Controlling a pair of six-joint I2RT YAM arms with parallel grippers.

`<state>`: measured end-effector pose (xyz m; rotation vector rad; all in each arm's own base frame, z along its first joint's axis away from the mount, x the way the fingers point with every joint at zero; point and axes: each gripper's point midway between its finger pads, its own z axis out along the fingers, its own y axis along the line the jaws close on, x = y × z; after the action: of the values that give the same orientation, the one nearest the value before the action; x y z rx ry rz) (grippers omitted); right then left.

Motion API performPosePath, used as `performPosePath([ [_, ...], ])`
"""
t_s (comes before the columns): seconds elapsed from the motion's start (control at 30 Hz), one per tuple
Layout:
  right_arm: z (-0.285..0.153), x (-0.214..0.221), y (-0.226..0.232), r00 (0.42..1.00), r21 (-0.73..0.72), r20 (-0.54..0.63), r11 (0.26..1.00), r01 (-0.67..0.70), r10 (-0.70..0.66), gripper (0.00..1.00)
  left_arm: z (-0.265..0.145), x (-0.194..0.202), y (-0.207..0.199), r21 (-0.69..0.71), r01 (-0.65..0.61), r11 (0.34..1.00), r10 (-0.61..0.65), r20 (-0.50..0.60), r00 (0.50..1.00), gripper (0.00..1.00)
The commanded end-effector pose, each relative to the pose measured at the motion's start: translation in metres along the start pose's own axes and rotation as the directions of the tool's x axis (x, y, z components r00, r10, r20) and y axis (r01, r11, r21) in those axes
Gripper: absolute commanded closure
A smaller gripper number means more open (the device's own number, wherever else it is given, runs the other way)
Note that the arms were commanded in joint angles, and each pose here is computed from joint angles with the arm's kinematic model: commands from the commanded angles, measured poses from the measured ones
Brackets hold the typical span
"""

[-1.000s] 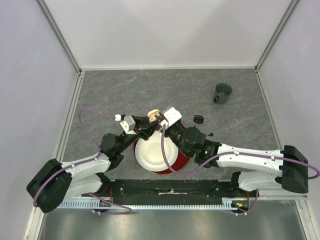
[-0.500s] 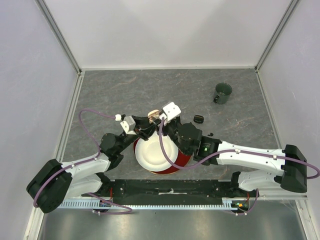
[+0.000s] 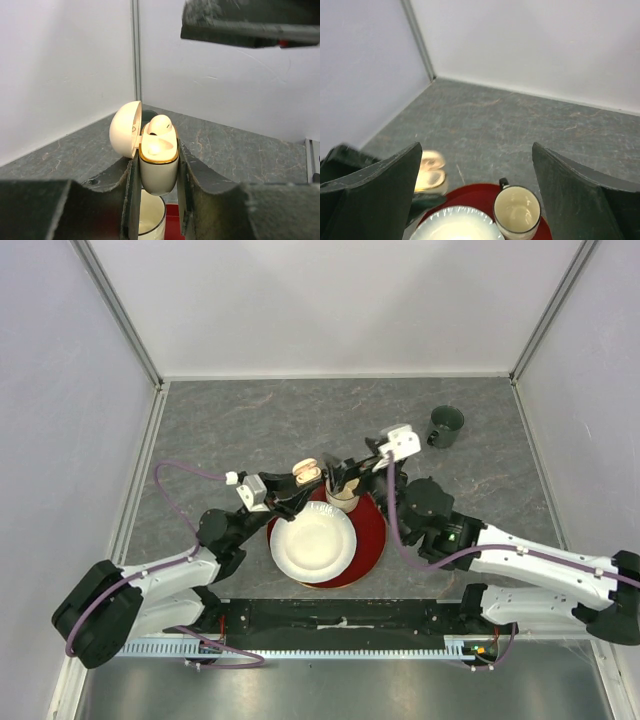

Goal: Insert the wireless bluetooth earbuds into the charging case
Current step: Pick up the earbud from the center of the board.

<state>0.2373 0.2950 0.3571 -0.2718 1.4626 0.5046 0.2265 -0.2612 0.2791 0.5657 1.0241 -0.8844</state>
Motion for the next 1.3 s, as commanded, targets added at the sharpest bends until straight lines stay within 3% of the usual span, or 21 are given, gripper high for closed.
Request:
performPosePath([
  [0.0, 0.004, -0.029, -0.039, 0.987, 0.125, 0.056, 0.979, -0.158, 0.152, 0.02, -0.001, -0.040, -0.004, 0.007, -0.095, 0.995, 0.093, 0.153, 0.984, 0.98],
  [0.1, 0.015, -0.018, -0.063, 0.982, 0.188, -0.023, 0.966, -0.178, 0.185, 0.02, -0.005, -0.041, -0.006, 0.016, -0.113, 0.994, 0.109, 0.154, 0.982, 0.98],
  [0.13, 0.016, 0.001, -0.069, 0.981, 0.212, -0.103, 0.967, -0.139, 0.164, 0.02, -0.006, -0.040, -0.006, 0.014, -0.115, 0.993, 0.112, 0.149, 0.982, 0.98],
  [0.2, 0.023, 0.005, -0.089, 0.967, 0.285, -0.119, 0.941, -0.183, 0.224, 0.02, -0.010, -0.044, -0.007, 0.010, -0.129, 0.992, 0.126, 0.155, 0.980, 0.98],
  [0.27, 0.024, 0.033, -0.120, 0.945, 0.410, -0.211, 0.901, -0.145, 0.249, 0.02, -0.014, -0.046, -0.008, 0.009, -0.136, 0.991, 0.133, 0.154, 0.979, 0.98],
  [0.37, 0.014, 0.079, -0.159, 0.890, 0.576, -0.302, 0.809, -0.116, 0.342, 0.02, -0.019, -0.051, -0.008, 0.004, -0.158, 0.987, 0.156, 0.153, 0.976, 0.98],
  [0.5, -0.003, 0.141, -0.179, 0.784, 0.656, -0.392, 0.744, -0.127, 0.480, 0.04, -0.025, -0.054, -0.008, -0.005, -0.186, 0.983, 0.185, 0.137, 0.973, 0.98],
  [0.73, -0.028, 0.199, -0.205, 0.672, 0.788, -0.353, 0.594, -0.162, 0.651, 0.14, -0.033, -0.059, -0.007, -0.024, -0.200, 0.980, 0.201, 0.140, 0.970, 0.98],
  [0.9, -0.027, 0.223, -0.205, 0.615, 0.800, -0.399, 0.586, -0.128, 0.680, 0.22, -0.035, -0.061, -0.006, -0.034, -0.206, 0.978, 0.209, 0.142, 0.968, 0.98],
  [1.27, -0.034, 0.270, -0.210, 0.551, 0.816, -0.464, 0.577, -0.041, 0.694, 0.42, -0.037, -0.059, -0.008, -0.022, -0.198, 0.980, 0.199, 0.142, 0.970, 0.98],
])
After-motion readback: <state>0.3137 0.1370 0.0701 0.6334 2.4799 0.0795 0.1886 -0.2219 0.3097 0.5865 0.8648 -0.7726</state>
